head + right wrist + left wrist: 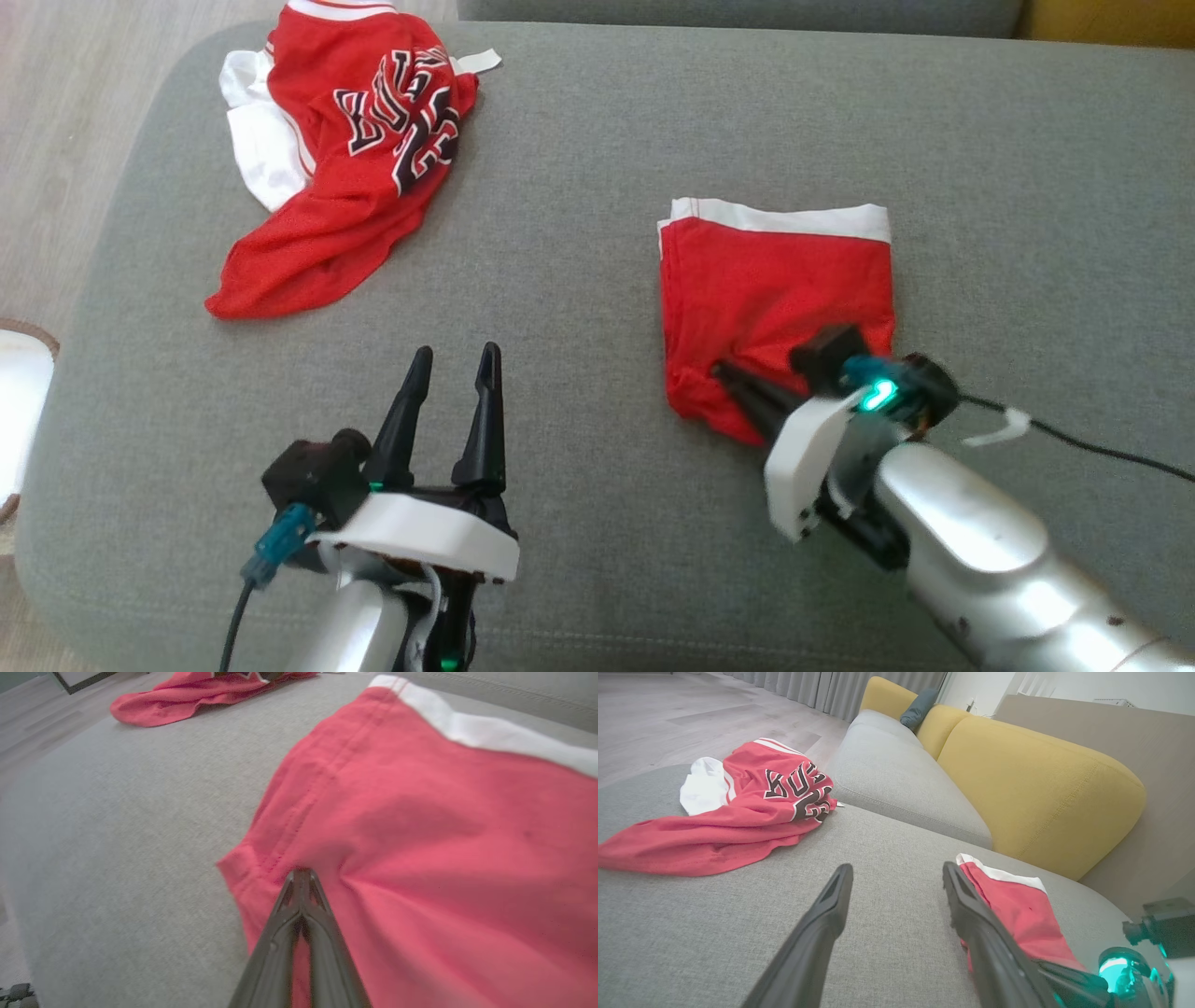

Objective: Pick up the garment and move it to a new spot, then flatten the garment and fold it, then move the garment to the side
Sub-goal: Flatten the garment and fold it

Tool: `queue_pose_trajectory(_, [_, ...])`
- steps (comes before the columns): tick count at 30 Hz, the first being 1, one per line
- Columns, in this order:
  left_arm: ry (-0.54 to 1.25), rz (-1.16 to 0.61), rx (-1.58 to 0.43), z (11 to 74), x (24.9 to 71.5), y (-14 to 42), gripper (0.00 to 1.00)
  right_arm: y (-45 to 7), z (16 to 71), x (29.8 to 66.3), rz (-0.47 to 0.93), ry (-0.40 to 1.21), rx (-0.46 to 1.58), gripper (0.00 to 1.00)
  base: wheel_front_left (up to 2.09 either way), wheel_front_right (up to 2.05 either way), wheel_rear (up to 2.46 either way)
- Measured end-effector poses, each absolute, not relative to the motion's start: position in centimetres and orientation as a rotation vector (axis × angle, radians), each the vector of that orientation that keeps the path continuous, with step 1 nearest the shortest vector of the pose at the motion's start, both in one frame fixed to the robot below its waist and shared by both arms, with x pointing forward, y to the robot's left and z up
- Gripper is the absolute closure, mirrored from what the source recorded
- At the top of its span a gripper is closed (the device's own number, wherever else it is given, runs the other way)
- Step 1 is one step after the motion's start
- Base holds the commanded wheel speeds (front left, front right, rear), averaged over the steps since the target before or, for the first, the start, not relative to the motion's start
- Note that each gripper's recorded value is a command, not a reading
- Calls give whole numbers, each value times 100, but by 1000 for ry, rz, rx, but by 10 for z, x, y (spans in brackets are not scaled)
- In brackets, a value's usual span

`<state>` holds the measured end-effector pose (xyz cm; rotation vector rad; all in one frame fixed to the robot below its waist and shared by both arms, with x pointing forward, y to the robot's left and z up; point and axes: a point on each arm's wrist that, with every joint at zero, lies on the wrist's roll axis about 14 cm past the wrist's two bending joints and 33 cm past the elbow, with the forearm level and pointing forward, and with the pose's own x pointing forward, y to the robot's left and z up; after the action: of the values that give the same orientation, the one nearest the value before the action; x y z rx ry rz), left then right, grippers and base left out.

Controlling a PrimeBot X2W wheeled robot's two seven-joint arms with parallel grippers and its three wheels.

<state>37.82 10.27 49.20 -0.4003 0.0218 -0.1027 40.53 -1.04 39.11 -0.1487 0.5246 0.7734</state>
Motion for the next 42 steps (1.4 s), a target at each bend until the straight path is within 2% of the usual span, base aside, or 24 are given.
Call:
queue_pose_trajectory(6, [22, -107, -401, 492, 379, 101, 0, 7, 384, 385, 837, 554, -133, 100, 0, 0, 0])
queue_pose_trajectory(14, [12, -121, -402, 496, 379, 97, 0, 9, 394, 386, 842, 498, -113, 100, 0, 0, 0])
queue_pose_trajectory(15, [10, -124, -402, 497, 379, 96, 0, 9, 397, 387, 838, 483, -108, 87, 0, 0, 0])
queue_pose_trajectory(16, [8, -129, -402, 498, 379, 95, 0, 8, 401, 389, 832, 464, -100, 63, 0, 0, 0])
queue_pose_trajectory(17, [5, -132, -403, 499, 379, 94, 0, 6, 405, 391, 821, 441, -89, 46, 0, 0, 0])
queue_pose_trajectory(18, [1, -135, -403, 501, 379, 94, 0, 4, 411, 395, 806, 418, -76, 17, 0, 0, 0])
queue_pose_trajectory(19, [-3, -139, -403, 502, 379, 93, 0, 1, 417, 399, 788, 391, -61, 4, 0, 0, 0])
queue_pose_trajectory(21, [-10, -145, -402, 505, 379, 91, 0, -7, 431, 409, 747, 333, -32, 0, 0, 0, 0])
queue_pose_trajectory(25, [-26, -157, -395, 510, 379, 89, 0, -38, 468, 434, 611, 192, 28, 0, 0, 0, 0])
queue_pose_trajectory(29, [-32, -167, -384, 513, 377, 86, 0, -70, 494, 445, 486, 96, 77, 0, 0, 0, 0])
queue_pose_trajectory(35, [-50, -169, -369, 519, 374, 87, 0, -115, 501, 431, 313, 28, 128, 0, 0, 0, 0])
queue_pose_trajectory(42, [-31, -139, -349, 509, 358, 96, 0, -140, 503, 403, 180, -28, 167, 0, 0, 0, 0])
